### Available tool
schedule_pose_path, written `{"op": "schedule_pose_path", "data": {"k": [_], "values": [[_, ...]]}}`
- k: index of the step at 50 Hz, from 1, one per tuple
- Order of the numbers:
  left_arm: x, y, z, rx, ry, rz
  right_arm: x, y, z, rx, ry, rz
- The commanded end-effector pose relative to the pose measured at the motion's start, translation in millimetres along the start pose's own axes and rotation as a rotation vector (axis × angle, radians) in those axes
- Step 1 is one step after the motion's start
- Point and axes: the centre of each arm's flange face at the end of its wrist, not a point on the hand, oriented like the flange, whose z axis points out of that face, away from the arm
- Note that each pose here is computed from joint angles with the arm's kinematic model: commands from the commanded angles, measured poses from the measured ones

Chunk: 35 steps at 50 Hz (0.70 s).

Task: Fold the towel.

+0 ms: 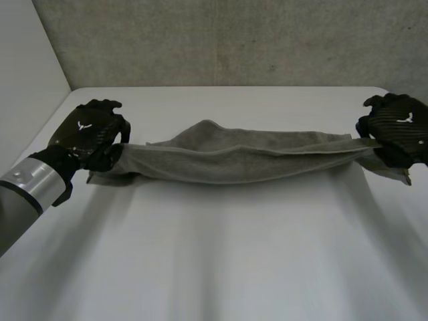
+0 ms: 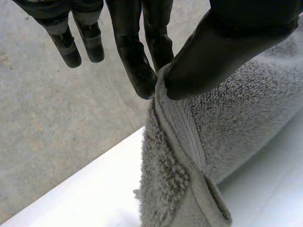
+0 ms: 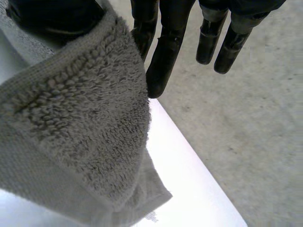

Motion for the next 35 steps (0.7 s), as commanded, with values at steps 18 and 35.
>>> {"op": "schedule_pose_path", "data": {"k": [18, 35], "values": [[49.8, -67.3, -39.8, 0.094, 0.093, 0.03, 49.2, -3.4, -48.7, -0.023, 0.087, 0.041], [31.6, -49.0, -18.6, -0.055, -0.005, -0.087, 20.9, -26.8, -19.9, -0.024, 0.005, 0.027]]}}
